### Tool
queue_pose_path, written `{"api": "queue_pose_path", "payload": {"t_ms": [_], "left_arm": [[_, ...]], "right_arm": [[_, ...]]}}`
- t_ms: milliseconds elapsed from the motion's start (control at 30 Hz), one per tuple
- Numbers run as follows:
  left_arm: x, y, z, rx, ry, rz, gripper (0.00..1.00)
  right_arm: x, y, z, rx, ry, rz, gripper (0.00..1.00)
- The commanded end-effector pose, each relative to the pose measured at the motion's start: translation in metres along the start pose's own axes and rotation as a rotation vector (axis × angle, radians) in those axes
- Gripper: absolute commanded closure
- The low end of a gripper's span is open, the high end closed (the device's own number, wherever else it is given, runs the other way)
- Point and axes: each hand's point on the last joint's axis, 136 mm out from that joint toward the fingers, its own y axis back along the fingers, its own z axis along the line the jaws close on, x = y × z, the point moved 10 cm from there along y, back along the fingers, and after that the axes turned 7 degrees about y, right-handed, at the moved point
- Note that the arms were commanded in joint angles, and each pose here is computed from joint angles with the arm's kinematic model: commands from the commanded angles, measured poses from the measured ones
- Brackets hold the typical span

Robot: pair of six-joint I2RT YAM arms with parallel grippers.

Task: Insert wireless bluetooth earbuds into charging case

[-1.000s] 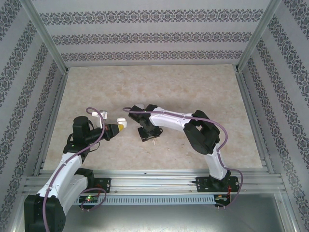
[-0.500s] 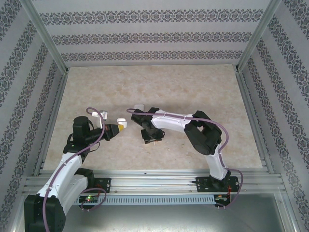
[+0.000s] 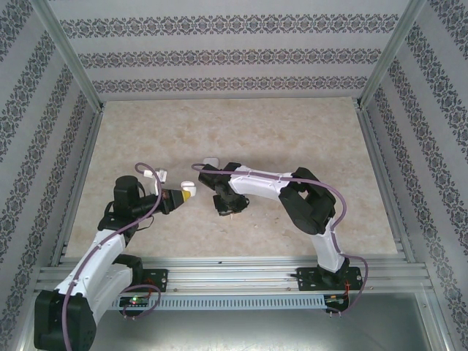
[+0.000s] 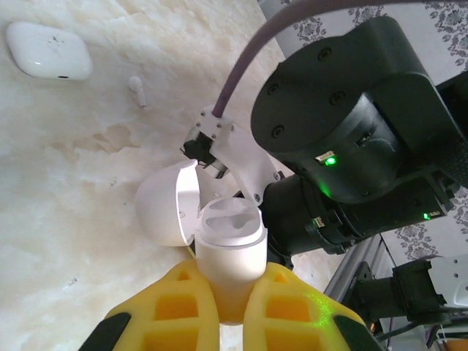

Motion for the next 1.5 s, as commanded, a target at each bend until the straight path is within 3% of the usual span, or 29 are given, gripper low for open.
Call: {"api": "queue_pose_path", "payload": {"t_ms": [0, 167, 367, 533, 667, 833, 1467], "left_arm": [[-0.002, -0.004, -0.010, 0.072, -0.065, -0.014, 1.00], [0.001, -0.013, -0.025, 0.156, -0.180, -0.023, 1.00], [-0.002, -0.028, -0.054, 0.255, -0.339, -0.054, 1.00], [-0.005, -0.040, -0.077, 0.314, -0.455, -0.108, 1.00], [-0.006, -0.047, -0.092, 0.324, -0.511, -0.125, 1.00], [-0.005, -0.054, -0.097, 0.313, -0.523, -0.140, 1.00], [0.003, -0.054, -0.093, 0.297, -0.509, -0.134, 1.00]], "right_arm": [[-0.003, 0.012, -0.007, 0.039, 0.006, -0.045, 0.85], [0.006, 0.054, -0.018, 0.102, -0.004, -0.165, 0.88], [0.035, 0.153, -0.030, 0.204, 0.012, -0.509, 0.88], [0.062, 0.210, -0.031, 0.122, 0.030, -0.772, 0.90], [0.073, 0.227, -0.017, -0.029, 0.123, -0.923, 0.91], [0.071, 0.219, -0.006, -0.143, 0.210, -0.959, 0.91], [0.065, 0.212, -0.007, -0.196, 0.184, -0.950, 0.91]]}}
